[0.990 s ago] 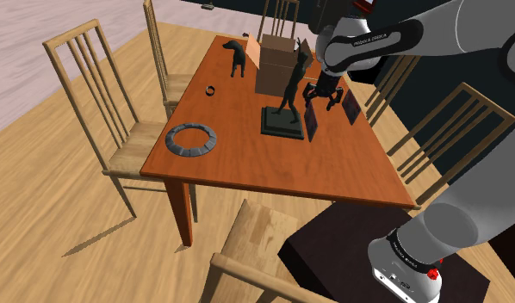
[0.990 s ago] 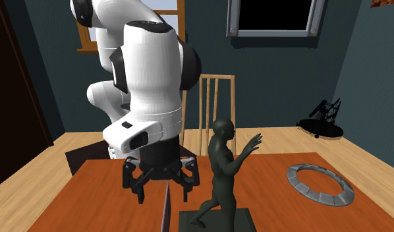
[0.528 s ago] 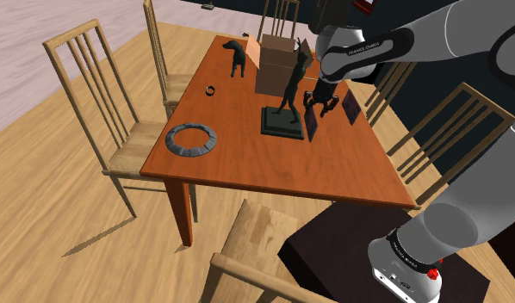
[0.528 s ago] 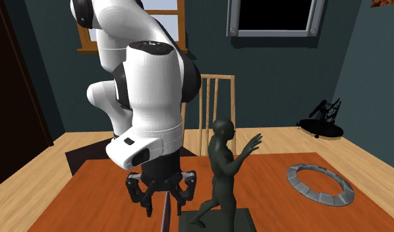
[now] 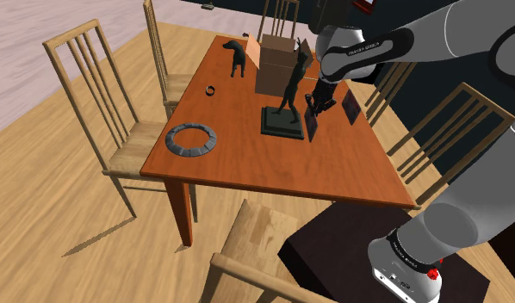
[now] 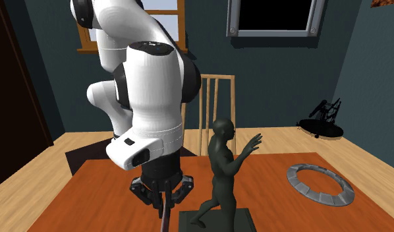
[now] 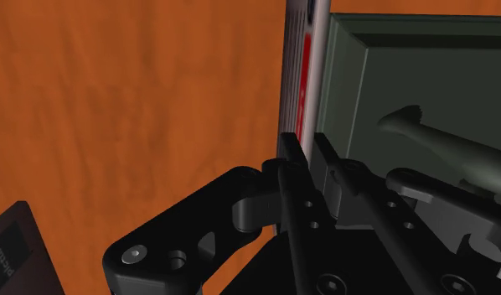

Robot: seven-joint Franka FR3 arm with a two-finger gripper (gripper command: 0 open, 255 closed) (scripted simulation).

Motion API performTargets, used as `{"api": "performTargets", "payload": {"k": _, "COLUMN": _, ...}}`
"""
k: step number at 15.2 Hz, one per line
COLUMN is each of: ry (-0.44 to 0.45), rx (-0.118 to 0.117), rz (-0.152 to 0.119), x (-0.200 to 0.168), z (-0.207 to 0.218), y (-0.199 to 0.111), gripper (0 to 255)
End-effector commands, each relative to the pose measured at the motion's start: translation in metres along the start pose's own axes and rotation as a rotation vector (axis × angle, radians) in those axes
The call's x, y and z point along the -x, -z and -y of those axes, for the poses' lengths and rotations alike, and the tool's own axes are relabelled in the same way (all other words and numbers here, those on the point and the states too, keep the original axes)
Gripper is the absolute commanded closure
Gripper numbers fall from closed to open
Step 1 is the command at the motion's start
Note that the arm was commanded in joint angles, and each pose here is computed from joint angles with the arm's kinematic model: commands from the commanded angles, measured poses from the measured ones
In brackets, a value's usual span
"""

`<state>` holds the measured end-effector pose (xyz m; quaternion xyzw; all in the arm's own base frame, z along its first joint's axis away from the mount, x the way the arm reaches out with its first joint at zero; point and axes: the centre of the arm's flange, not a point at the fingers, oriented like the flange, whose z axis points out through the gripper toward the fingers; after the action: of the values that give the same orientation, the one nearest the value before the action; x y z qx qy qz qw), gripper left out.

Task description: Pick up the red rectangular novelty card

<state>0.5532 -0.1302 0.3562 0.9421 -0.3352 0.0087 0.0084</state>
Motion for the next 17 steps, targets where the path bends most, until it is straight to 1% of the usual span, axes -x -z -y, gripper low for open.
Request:
{"api": "performTargets", "payload": {"k": 1, "ry": 0.000, "rx": 0.000, "rz": 0.000, "x": 0.000, "z": 0.000, "y": 0.000, "gripper": 255}}
{"api": "performTargets", "payload": {"k": 16, "ry": 0.000, "rx": 0.000, "rz": 0.000, "x": -0.002, "z": -0.001, "y": 0.079, "gripper": 255}}
{"api": "performTargets", "payload": {"k": 17, "ry": 0.000, "rx": 0.000, "rz": 0.000, "x": -0.002, "z": -0.001, "y": 0.080, "gripper": 255}}
